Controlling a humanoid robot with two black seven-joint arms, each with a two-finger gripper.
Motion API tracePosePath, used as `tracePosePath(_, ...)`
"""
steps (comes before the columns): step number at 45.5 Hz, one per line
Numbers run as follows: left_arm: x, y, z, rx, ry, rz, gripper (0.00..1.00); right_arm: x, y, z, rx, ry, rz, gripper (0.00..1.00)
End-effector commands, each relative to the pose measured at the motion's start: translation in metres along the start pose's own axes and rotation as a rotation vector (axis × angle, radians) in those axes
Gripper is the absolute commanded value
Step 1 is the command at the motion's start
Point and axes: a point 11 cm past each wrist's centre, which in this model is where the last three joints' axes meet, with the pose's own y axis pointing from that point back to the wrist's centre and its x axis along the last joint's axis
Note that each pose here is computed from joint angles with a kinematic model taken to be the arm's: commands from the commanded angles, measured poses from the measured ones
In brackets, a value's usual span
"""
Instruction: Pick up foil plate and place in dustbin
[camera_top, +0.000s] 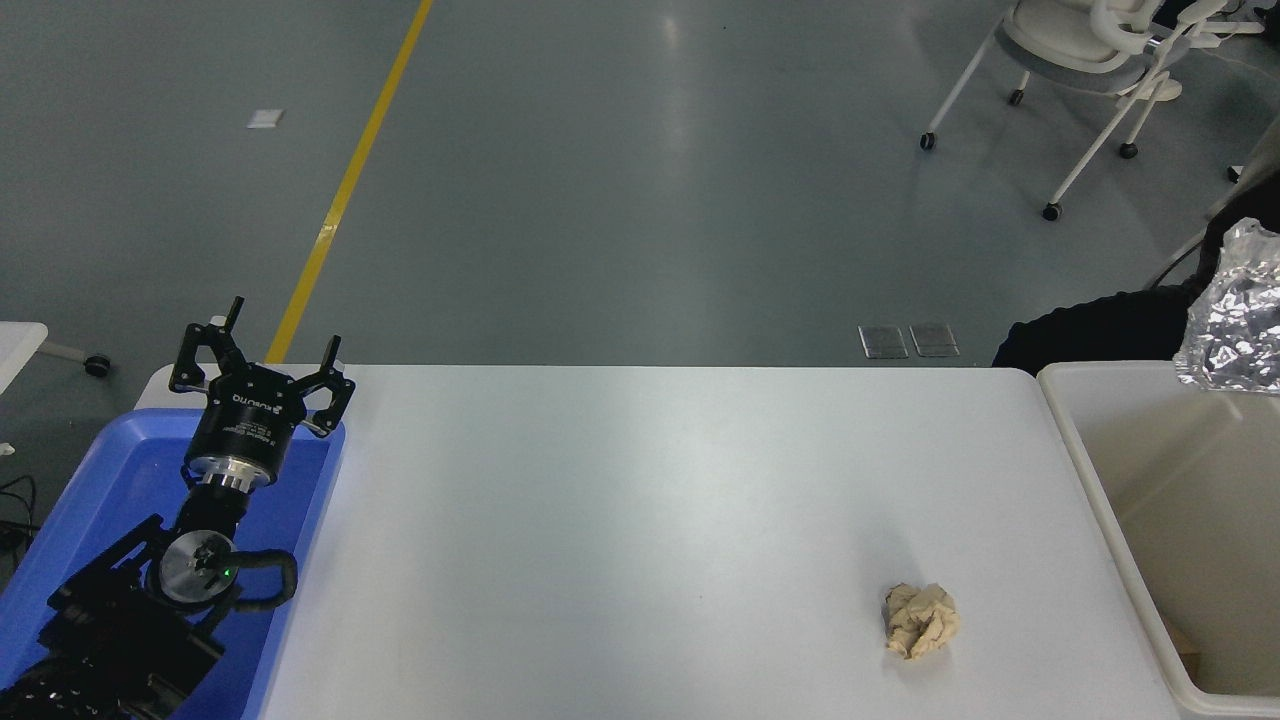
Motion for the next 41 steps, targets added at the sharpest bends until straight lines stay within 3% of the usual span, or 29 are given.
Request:
tracePosePath(1, -0.001, -0.001, 0.0, -0.001, 0.0, -0.002, 1.0, -0.049, -0.061, 0.04, -0.078, -0.199, 0.071, 0.0)
tracePosePath(22, -0.001, -0.001, 0.0, -0.001, 0.0, -0.002, 1.0, -0.165, -0.14, 0.033, -0.177, -0.568, 0.139, 0.0)
tracePosePath(35, -0.001, -0.001, 0.0, -0.001, 0.0, -0.002, 1.0, -0.186, -0.151, 0.02, -0.181, -0.598, 0.143, 0.0)
tracePosePath(36, 0.0, 0.0, 0.0, -0.001, -0.001, 0.0, 1.0, -0.185, -0.151, 0.02, -0.182, -0.598, 0.146, 0.26)
tracePosePath(37, -0.001, -0.001, 0.001, -0.001, -0.001, -0.002, 1.0, -0.185, -0.151, 0.021, -0.182, -0.596, 0.148, 0.77)
tracePosePath(38, -0.001, -0.001, 0.001, -0.001, -0.001, -0.002, 1.0, -0.184, -0.15, 0.021, -0.183, -0.597, 0.149, 1.0)
tracePosePath(41, 0.0, 0.0, 0.0, -0.001, -0.001, 0.0, 1.0, -0.181, -0.15, 0.021, -0.18, -0.598, 0.155, 1.0)
